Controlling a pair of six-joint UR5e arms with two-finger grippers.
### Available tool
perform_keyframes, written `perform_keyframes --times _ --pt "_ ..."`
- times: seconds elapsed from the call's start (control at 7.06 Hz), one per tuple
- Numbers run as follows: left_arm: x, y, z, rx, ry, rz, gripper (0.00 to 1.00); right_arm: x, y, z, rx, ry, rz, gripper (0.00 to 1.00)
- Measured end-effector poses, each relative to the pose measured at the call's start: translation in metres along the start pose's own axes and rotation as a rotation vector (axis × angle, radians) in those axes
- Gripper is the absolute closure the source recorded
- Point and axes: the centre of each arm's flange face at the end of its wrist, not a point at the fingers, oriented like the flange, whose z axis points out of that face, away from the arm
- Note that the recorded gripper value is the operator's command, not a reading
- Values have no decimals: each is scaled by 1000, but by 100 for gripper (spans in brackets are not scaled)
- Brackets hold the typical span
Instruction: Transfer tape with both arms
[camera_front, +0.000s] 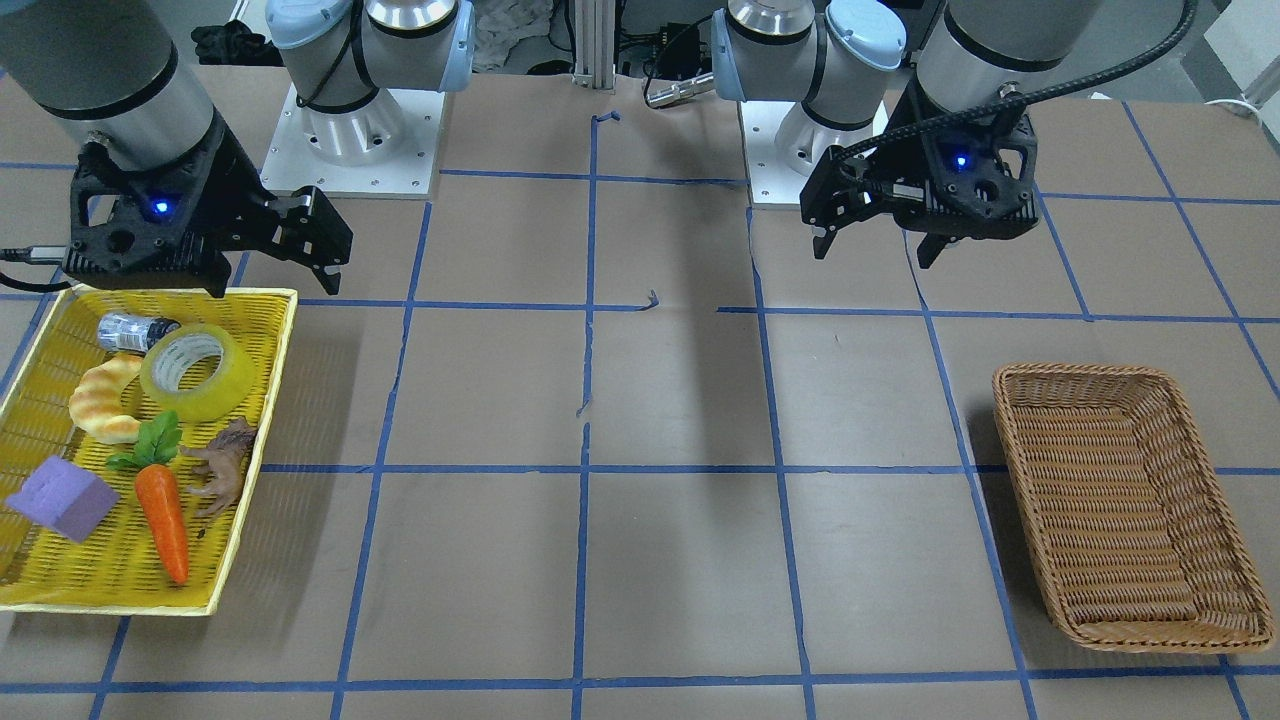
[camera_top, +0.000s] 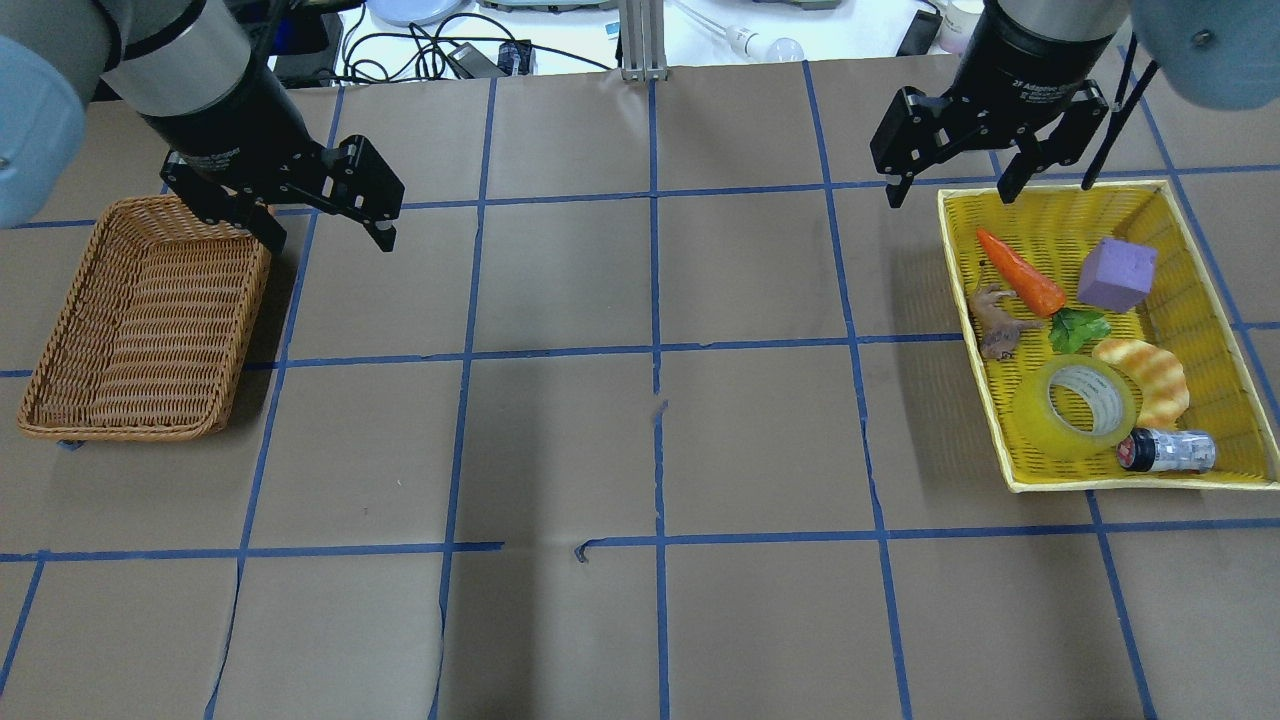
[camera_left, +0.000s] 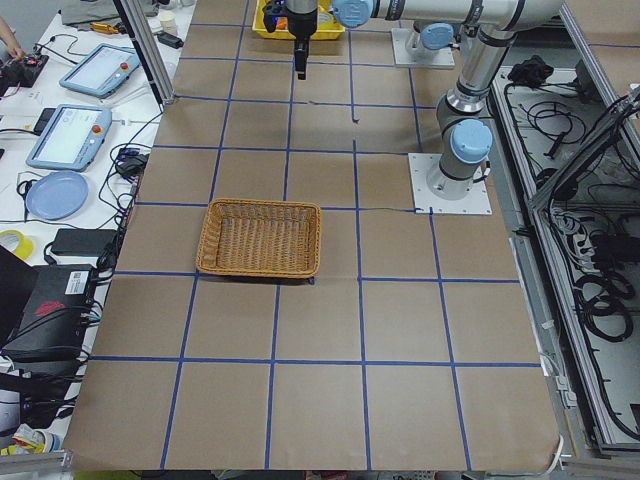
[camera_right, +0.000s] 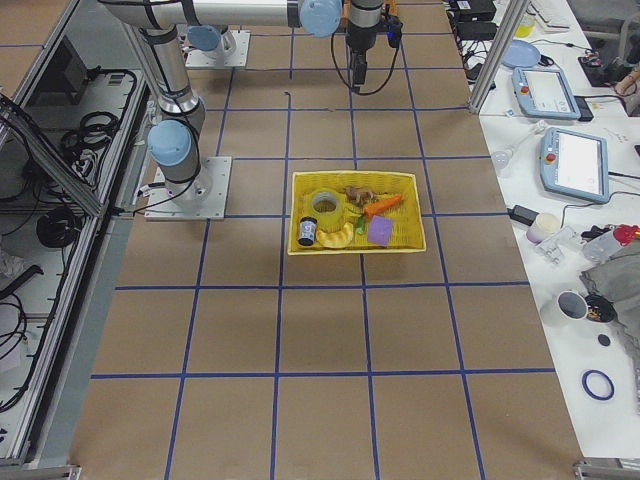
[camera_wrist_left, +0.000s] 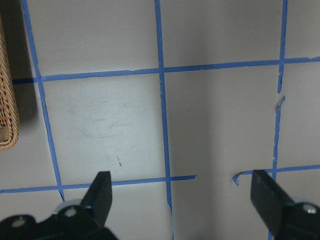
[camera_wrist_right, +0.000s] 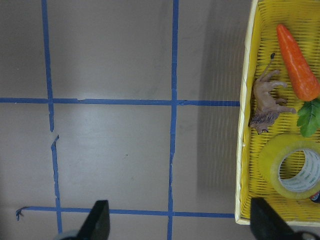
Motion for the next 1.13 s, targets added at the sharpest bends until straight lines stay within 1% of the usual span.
perform_keyframes --times 0.28,0.42,0.71,1.13 --pt "-4 2 5 -20 -48 2 0 -1 1 -2 4 -4 0 0" --pt "-4 2 5 -24 -58 4 0 -1 1 -3 6 -3 0 0" --pt "-3 1 7 -25 -58 5 0 0 3 -7 14 -1 0 0" --pt "-3 0 9 -24 -54 5 0 0 4 -7 14 6 0 0"
